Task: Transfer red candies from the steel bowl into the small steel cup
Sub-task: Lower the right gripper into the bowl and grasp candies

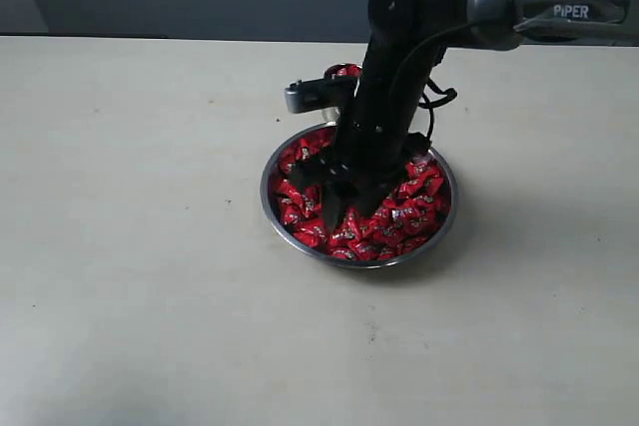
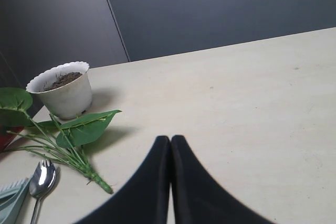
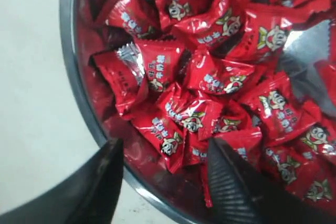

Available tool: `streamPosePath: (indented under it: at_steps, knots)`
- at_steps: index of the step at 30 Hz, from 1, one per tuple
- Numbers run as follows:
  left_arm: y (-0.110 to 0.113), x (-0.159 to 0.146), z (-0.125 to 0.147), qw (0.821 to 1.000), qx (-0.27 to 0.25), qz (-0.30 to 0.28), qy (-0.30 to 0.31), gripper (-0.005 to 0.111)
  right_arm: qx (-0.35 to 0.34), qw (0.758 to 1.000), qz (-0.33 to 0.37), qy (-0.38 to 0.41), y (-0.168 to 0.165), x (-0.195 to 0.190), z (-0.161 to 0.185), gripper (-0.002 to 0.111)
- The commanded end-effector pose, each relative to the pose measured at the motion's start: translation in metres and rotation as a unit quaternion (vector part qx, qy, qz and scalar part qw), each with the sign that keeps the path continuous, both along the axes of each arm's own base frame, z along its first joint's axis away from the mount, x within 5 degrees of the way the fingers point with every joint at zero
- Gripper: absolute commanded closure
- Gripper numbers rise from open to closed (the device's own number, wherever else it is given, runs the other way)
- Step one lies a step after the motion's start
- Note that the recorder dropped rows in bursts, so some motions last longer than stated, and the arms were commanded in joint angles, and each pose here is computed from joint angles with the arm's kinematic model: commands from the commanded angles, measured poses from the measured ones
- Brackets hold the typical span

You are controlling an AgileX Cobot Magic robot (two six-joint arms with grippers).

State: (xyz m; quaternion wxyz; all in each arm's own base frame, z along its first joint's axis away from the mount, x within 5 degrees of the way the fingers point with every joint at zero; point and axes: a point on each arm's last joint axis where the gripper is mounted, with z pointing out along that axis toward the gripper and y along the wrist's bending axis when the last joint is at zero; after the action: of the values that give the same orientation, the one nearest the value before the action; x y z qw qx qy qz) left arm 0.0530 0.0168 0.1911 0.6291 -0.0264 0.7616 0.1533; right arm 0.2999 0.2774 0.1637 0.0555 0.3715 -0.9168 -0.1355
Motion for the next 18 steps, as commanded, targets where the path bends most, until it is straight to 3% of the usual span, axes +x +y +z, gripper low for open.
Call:
streamPosePath:
  at_steps: [1,12,14,17,18]
  knots:
    - [0.0,0.0,0.001,1.0,0.002,-0.002,-0.006,0.106,0.014,1.0,0.001,-0.026,0.002,-0.001,0.0,0.057]
    - [0.0,0.0,0.001,1.0,0.002,-0.002,-0.006,0.106,-0.01,1.0,0.003,-0.022,0.002,0.004,-0.033,0.06]
    - [0.0,0.0,0.001,1.0,0.002,-0.002,-0.006,0.106,-0.015,1.0,0.005,-0.023,0.002,0.005,-0.036,0.075]
    - [0.0,0.0,0.001,1.0,0.002,-0.002,-0.006,0.106,-0.012,1.0,0.0,-0.028,0.002,0.005,-0.032,0.109]
    - [0.0,0.0,0.001,1.0,0.002,-0.002,-0.006,0.106,-0.008,0.999,0.0,-0.033,0.002,0.006,-0.029,0.108]
